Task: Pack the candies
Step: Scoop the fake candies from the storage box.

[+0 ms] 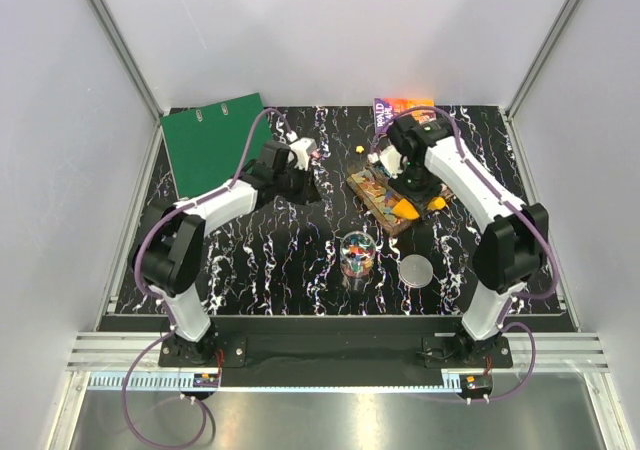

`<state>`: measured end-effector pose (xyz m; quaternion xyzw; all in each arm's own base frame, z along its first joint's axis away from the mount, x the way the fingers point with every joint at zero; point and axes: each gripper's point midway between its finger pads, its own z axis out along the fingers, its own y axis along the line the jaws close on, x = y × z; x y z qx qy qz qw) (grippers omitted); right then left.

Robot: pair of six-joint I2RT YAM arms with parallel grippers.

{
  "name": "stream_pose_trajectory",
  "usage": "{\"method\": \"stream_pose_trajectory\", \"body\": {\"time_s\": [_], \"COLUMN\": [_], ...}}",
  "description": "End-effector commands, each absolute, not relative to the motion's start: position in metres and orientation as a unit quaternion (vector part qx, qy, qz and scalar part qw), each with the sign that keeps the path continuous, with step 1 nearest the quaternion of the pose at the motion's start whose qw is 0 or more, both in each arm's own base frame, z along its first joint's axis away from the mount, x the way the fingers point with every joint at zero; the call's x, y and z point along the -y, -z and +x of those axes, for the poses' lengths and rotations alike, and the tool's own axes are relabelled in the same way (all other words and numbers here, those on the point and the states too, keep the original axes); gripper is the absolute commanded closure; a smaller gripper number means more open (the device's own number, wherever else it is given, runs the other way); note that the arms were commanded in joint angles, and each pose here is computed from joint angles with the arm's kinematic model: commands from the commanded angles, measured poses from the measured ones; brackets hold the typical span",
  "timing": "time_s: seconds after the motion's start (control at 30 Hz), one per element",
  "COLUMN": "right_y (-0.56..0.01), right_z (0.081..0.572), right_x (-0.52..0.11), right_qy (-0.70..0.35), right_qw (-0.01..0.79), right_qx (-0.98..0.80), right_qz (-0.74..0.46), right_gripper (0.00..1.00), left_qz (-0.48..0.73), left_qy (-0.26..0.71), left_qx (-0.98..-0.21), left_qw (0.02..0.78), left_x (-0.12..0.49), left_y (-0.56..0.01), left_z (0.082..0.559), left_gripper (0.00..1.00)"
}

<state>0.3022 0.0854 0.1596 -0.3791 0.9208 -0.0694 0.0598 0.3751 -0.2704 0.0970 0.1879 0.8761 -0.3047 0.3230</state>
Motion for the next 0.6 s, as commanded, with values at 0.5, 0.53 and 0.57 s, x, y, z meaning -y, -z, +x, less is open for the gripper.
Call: {"method": "stream_pose_trajectory", "body": {"time_s": [0.5, 0.53, 0.57], "right_y": [-0.146, -0.143, -0.140], "right_z": [0.242, 0.242, 0.239], "right_x": [-0.075, -0.078, -0.082], "right_qy": [0.077, 0.072, 0.059], "right_qw": [-0.146, -0.150, -0.155], "right_qx": [-0.873, -0.875, -0.877], "right_qz": [-0.459, -0.455, -0.450], "right_gripper": [1.00, 1.00, 1.00], "left_qz": [0.161, 0.161, 0.161], "left_qy": [0.305, 0.304, 0.304], "left_qx": [-0.859, -0.858, -0.859], "left_qw": [0.380, 0.380, 0.380], "left_x": [0.251, 0.252, 0.252], "left_y": [-0.125, -0.125, -0.126], "left_z": [0.369, 0.370, 0.370], "left_gripper": [0.79, 0.79, 0.79]}}
